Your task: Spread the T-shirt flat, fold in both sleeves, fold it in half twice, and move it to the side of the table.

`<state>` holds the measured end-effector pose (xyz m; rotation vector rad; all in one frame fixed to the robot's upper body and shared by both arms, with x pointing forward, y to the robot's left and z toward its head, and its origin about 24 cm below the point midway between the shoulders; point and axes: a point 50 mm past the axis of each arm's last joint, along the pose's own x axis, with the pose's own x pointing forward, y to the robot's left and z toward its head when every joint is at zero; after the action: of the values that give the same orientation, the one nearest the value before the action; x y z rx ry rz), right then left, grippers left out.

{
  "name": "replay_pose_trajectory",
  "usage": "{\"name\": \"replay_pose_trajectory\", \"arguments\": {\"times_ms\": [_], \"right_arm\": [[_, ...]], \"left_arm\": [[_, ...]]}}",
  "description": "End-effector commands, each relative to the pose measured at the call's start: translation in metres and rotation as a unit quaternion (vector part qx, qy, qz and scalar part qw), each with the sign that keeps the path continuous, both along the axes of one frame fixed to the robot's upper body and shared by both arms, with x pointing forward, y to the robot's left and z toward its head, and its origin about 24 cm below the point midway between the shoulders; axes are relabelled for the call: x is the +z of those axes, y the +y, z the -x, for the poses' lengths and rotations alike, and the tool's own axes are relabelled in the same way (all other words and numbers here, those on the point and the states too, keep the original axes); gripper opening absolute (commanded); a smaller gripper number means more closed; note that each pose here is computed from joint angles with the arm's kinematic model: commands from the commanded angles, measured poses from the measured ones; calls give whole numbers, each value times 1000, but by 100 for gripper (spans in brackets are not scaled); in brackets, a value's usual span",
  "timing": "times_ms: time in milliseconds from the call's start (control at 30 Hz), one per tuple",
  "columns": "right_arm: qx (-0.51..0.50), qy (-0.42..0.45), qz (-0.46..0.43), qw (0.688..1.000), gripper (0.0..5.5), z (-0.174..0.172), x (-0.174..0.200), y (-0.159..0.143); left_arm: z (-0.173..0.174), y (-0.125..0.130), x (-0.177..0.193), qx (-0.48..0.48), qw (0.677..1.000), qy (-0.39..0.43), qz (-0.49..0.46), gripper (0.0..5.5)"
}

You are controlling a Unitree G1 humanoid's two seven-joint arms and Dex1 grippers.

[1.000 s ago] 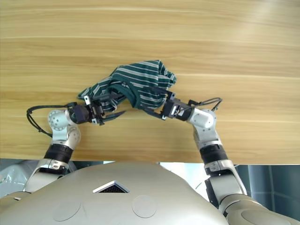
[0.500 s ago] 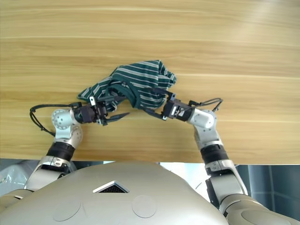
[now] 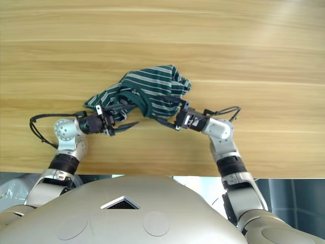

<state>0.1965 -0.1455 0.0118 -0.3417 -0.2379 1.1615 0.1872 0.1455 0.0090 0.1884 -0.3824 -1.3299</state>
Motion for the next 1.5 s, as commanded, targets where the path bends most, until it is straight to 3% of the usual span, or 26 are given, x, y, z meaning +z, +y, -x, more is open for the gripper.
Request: {"name": "replay_pose_trajectory", "arguments": {"times_ms": [33, 233, 433, 800, 1133, 1333, 1500], "right_arm": [[7, -9, 11, 1000, 302, -1, 1, -1], [11, -10, 33, 999, 302, 0, -5, 0], [-3, -3, 71, 997, 302, -1, -13, -6], [-35, -2, 119, 992, 302, -2, -20, -20], [-30, -9, 125, 992, 302, 4, -15, -24], [-12, 5, 138, 990, 302, 8, -21, -18], [-6, 21, 158, 987, 195, 9, -31, -15]], "left_arm": [[3, 1, -4, -11, 999, -18, -46, 236], [8, 18, -11, -11, 978, -85, -190, 236], [-1, 46, 5, 67, 960, -140, -234, 236], [35, 50, 3, 63, 967, -99, -225, 236], [24, 77, -17, 124, 920, -80, -364, 236], [22, 77, -21, 136, 913, -88, -374, 236], [23, 71, -21, 127, 923, -90, -352, 236]]}}
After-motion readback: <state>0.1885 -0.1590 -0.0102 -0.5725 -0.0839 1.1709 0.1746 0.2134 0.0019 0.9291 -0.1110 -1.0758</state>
